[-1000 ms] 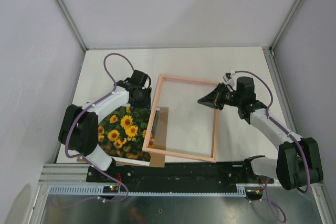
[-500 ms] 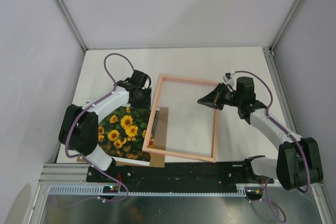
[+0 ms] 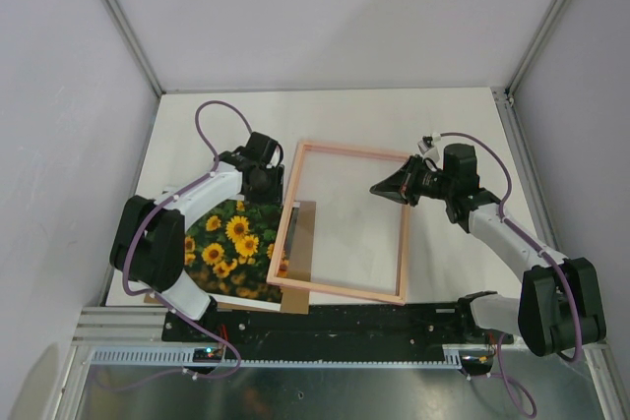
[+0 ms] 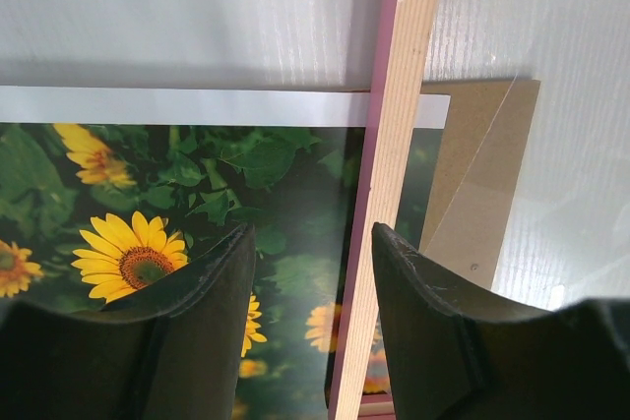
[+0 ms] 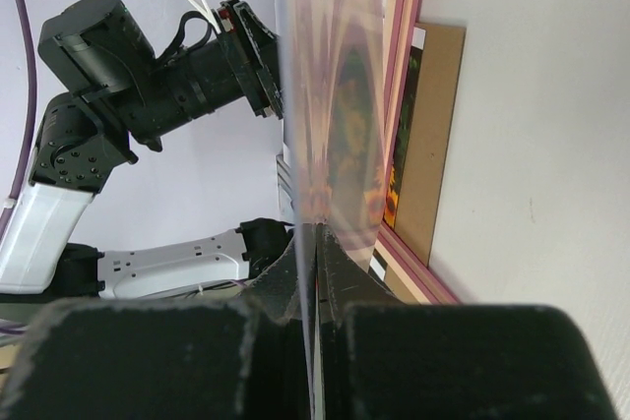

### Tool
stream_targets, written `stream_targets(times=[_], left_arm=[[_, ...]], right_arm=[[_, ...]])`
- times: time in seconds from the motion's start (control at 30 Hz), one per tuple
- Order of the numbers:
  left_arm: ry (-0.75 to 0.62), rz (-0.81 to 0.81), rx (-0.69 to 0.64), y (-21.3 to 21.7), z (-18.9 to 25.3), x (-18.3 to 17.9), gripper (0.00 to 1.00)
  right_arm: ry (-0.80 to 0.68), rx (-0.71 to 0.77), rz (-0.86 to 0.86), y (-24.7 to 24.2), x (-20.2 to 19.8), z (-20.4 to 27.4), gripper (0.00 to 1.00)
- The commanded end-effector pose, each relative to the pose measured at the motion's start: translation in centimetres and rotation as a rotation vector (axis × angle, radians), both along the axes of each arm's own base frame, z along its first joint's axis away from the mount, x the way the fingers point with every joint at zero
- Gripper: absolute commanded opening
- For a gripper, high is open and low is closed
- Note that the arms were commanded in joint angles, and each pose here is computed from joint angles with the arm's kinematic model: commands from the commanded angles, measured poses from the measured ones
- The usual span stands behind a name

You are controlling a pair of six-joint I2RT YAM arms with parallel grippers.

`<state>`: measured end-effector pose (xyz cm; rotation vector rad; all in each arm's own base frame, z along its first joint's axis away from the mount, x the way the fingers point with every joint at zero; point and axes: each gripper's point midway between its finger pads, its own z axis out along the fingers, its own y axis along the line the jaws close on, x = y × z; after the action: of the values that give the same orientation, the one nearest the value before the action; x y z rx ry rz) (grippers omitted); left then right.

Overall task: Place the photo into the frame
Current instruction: Place the glass panel at the frame body.

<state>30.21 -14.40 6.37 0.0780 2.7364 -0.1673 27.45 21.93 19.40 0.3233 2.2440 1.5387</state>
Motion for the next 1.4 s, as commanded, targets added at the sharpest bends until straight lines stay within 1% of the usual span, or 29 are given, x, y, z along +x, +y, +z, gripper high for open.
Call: stream_targets(times=[0.0, 0.8, 1.37], left_arm=[[-0.010, -0.017, -0.003, -0.1, -0.1, 0.3, 0.55], [-0.003, -0.020, -0.005, -0.1, -0.3, 0.2, 0.55], [0.000, -0.022, -0.013, -0.1, -0.4, -0.1, 0.55]], right_arm=[[-0.062, 0.031, 0.013, 0.3, -0.1, 1.8, 0.00], [-0.065, 0.023, 0.007, 0.0, -0.6, 2.1, 0.00], [-0.057, -0.012, 0.011, 0.2, -1.4, 1.6, 0.00]])
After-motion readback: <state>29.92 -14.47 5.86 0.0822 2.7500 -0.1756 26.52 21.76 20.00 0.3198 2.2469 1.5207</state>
